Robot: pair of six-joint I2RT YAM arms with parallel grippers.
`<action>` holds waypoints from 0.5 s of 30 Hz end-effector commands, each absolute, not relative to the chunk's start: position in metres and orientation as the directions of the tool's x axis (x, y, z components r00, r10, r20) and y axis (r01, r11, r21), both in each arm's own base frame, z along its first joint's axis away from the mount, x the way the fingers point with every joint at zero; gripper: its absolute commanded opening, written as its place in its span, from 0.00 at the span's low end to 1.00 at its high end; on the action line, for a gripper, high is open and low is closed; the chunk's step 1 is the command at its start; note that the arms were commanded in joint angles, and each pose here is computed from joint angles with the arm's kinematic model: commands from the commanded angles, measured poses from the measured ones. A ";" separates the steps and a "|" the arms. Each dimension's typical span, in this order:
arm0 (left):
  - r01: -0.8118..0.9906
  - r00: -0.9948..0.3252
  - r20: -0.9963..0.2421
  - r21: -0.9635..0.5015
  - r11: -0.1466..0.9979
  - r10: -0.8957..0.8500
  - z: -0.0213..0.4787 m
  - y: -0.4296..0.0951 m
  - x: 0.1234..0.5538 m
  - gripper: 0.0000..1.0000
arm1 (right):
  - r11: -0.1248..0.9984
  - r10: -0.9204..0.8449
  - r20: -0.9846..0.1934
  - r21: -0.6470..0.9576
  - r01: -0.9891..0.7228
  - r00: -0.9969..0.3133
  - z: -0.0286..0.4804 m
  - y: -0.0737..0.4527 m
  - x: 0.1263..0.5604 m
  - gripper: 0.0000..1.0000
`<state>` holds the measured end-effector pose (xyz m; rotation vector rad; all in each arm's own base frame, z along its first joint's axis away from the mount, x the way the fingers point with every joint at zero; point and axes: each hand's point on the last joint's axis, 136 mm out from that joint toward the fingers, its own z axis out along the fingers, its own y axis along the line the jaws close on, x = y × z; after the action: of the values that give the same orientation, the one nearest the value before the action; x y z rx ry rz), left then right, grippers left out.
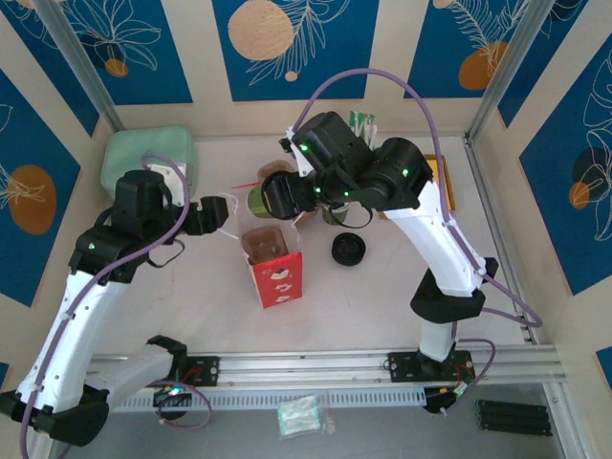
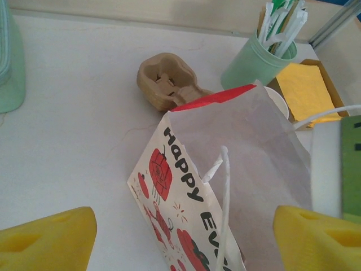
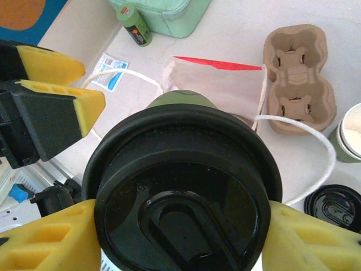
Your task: Pack the takeout coffee
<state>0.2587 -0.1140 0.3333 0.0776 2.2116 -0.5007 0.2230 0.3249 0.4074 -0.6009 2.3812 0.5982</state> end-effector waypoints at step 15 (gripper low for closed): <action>0.293 -0.650 -0.749 -0.408 0.865 -0.133 0.333 -0.129 0.251 0.30 | 0.845 -0.359 -0.572 0.137 -0.517 -0.738 0.369 0.333 0.216 0.62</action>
<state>0.2540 -0.1272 0.3240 0.1072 2.2309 -0.6008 0.2166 0.3394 0.3701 -0.6568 2.4690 0.4387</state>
